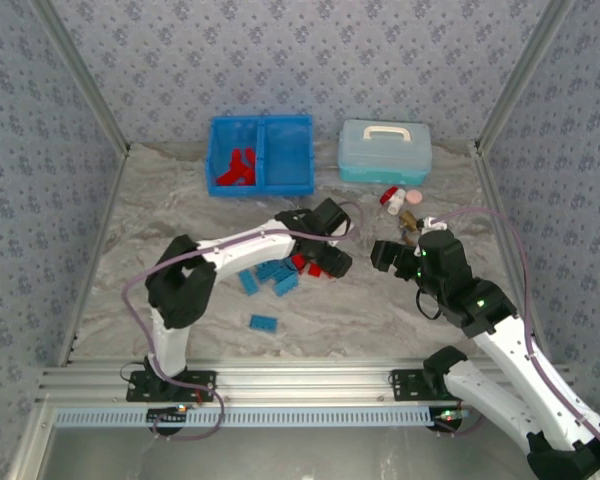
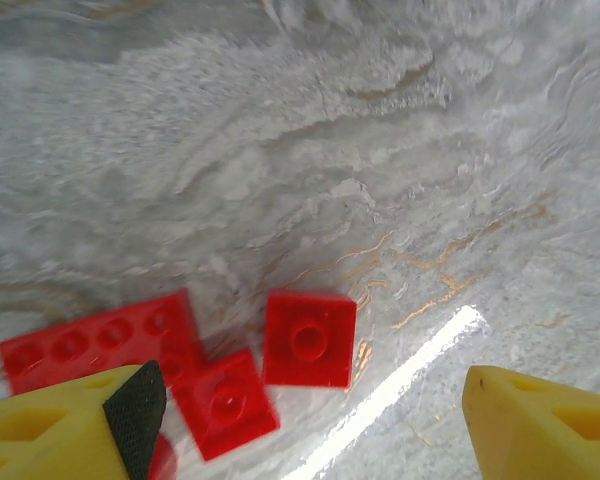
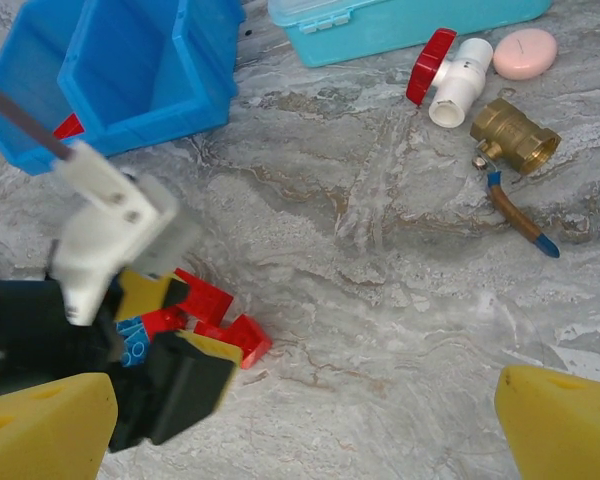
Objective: Sort the legos into containers by color
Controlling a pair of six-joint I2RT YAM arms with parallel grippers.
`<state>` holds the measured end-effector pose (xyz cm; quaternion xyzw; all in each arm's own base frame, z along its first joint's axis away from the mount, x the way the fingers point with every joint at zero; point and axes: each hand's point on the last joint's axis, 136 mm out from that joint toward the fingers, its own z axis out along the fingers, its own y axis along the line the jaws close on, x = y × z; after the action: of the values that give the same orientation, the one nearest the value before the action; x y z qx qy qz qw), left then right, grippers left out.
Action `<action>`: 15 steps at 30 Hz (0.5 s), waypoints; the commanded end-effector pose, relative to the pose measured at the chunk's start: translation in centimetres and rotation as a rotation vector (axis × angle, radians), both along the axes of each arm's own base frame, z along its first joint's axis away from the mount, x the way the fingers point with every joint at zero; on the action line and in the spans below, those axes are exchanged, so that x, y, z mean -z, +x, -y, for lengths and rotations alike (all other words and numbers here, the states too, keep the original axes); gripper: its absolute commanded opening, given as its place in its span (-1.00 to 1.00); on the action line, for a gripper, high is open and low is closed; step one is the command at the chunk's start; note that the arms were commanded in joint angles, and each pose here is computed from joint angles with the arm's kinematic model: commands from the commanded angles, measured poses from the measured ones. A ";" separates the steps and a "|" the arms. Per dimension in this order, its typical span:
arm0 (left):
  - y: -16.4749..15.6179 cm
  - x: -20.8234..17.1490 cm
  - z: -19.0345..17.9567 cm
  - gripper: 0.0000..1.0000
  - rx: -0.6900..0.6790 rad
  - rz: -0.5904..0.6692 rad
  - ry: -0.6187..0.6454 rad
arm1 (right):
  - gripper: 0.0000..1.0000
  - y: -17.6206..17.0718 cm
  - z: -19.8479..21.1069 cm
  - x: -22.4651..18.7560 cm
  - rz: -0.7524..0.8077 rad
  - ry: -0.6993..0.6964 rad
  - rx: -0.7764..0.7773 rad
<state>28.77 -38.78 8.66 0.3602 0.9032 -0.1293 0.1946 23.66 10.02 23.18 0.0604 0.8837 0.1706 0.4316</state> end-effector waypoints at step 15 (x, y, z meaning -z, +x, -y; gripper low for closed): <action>-1.4 5.7 1.3 0.08 0.147 -0.028 0.175 | 1.00 -0.1 0.5 0.9 -0.018 -0.003 0.022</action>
<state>27.77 -40.33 3.16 0.4314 0.8856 -0.0870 0.1486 23.50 9.71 22.90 0.0635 0.8847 0.1676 0.4303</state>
